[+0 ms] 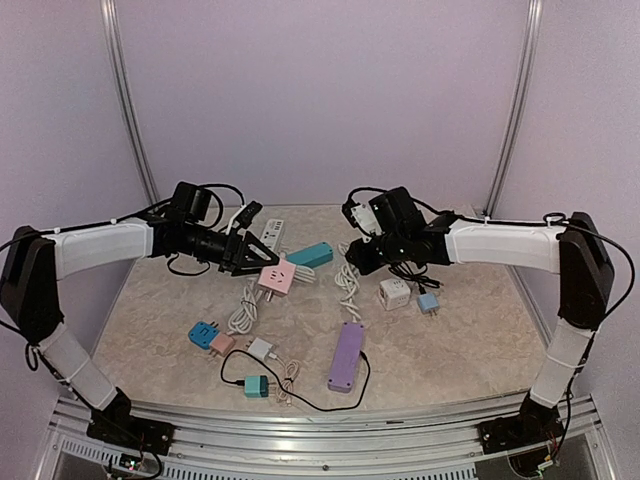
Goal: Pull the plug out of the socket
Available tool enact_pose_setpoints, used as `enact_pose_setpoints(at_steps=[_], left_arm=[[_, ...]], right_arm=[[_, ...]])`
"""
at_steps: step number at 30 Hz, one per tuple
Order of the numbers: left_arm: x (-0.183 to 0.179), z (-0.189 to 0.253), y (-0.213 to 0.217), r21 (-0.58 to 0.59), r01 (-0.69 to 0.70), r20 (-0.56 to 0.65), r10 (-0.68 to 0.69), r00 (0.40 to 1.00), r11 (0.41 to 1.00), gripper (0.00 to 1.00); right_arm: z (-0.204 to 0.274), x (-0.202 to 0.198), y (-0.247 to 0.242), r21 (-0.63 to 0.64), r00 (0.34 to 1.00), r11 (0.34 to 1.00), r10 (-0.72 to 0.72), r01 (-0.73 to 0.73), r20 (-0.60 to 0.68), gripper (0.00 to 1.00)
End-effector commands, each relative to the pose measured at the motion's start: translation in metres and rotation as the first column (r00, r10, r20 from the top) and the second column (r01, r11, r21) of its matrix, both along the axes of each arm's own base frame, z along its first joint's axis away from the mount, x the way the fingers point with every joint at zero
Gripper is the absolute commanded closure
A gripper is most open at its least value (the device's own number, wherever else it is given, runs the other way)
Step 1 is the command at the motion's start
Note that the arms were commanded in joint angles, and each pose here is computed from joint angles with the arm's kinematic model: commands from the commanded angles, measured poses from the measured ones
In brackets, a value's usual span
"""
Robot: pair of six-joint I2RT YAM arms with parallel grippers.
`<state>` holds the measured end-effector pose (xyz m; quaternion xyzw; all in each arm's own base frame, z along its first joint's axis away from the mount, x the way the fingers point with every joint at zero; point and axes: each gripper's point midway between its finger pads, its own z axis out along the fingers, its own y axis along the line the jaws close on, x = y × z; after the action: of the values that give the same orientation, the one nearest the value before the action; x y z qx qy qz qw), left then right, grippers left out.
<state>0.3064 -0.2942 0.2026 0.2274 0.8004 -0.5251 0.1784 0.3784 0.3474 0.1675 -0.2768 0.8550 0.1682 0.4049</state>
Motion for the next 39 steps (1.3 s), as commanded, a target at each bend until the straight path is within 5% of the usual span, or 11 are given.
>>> enact_pose_setpoints(at_steps=[1, 7, 25, 39], left_arm=[[-0.007, 0.050, -0.001, -0.096, 0.065, 0.170, -0.048, 0.984, 0.993, 0.64], [-0.005, 0.053, 0.001, -0.091, 0.046, 0.185, -0.028, 0.982, 0.995, 0.64], [0.028, 0.075, 0.048, -0.119, -0.105, 0.257, 0.133, 0.957, 0.987, 0.64], [0.033, 0.074, 0.054, -0.113, -0.122, 0.273, 0.149, 0.950, 0.986, 0.63]], right_arm=[[-0.017, 0.021, -0.002, 0.082, 0.997, 0.995, -0.049, 0.054, -0.059, 1.00], [-0.053, 0.041, -0.013, 0.089, 0.988, 0.990, -0.095, 0.106, -0.120, 0.98], [-0.060, 0.071, -0.007, 0.146, 0.986, 0.979, -0.124, 0.140, -0.114, 0.30], [0.024, 0.056, -0.023, 0.219, 0.991, 0.973, -0.095, 0.072, 0.097, 0.23]])
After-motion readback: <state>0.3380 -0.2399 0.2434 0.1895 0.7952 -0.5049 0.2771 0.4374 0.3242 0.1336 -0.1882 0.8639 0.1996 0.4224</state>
